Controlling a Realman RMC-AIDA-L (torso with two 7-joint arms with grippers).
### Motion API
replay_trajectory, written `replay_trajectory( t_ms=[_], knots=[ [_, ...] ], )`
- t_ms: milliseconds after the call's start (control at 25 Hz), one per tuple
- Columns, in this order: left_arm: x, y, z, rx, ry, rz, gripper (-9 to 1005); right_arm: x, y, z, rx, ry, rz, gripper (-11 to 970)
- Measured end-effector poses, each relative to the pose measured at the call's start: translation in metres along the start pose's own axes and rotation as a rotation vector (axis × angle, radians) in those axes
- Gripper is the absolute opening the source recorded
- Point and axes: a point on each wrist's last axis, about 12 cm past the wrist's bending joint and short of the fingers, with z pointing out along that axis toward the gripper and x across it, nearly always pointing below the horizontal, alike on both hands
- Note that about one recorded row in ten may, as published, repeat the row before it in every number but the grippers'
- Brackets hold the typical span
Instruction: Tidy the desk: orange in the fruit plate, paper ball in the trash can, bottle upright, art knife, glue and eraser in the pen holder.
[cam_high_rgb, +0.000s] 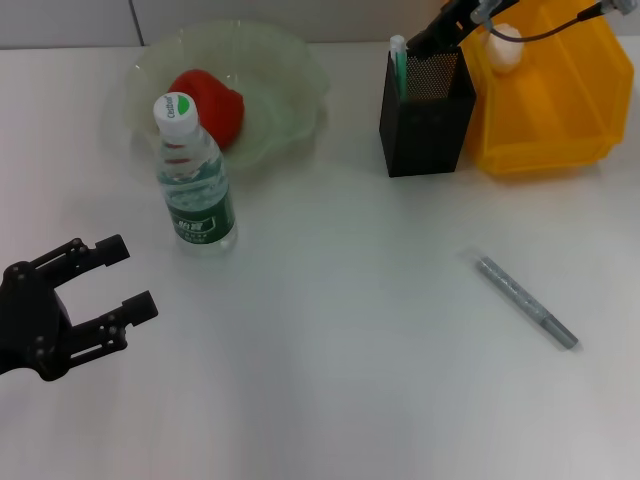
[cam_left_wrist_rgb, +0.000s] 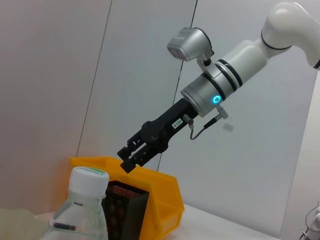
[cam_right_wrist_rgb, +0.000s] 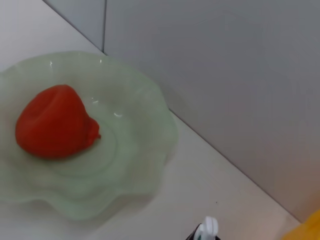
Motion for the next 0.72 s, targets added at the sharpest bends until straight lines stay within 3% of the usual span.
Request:
replay_trajectory(
  t_ms=[280,440,560,720],
  knots=[
    [0.0,0.0,0.0,0.0,0.0,0.0,786,-0.001,0.008,-0.03,-0.051,0.004,-0.026,629],
    [-0.001,0.001,-0.001,0.001,0.001,-0.001,786,0.01,0.026,-0.051,-0.112,0.11,-0.086,658],
    [-0.001,0.001,-0.001,0.0,0.001,0.0,786,0.028,0.04,-0.046,-0.138,0.222,-0.078,658],
    [-0.001,0.001,-0.001,0.0,-0.001,0.003,786,0.059,0.048,-0.025,-0.13,0.351,-0.045,658]
  ],
)
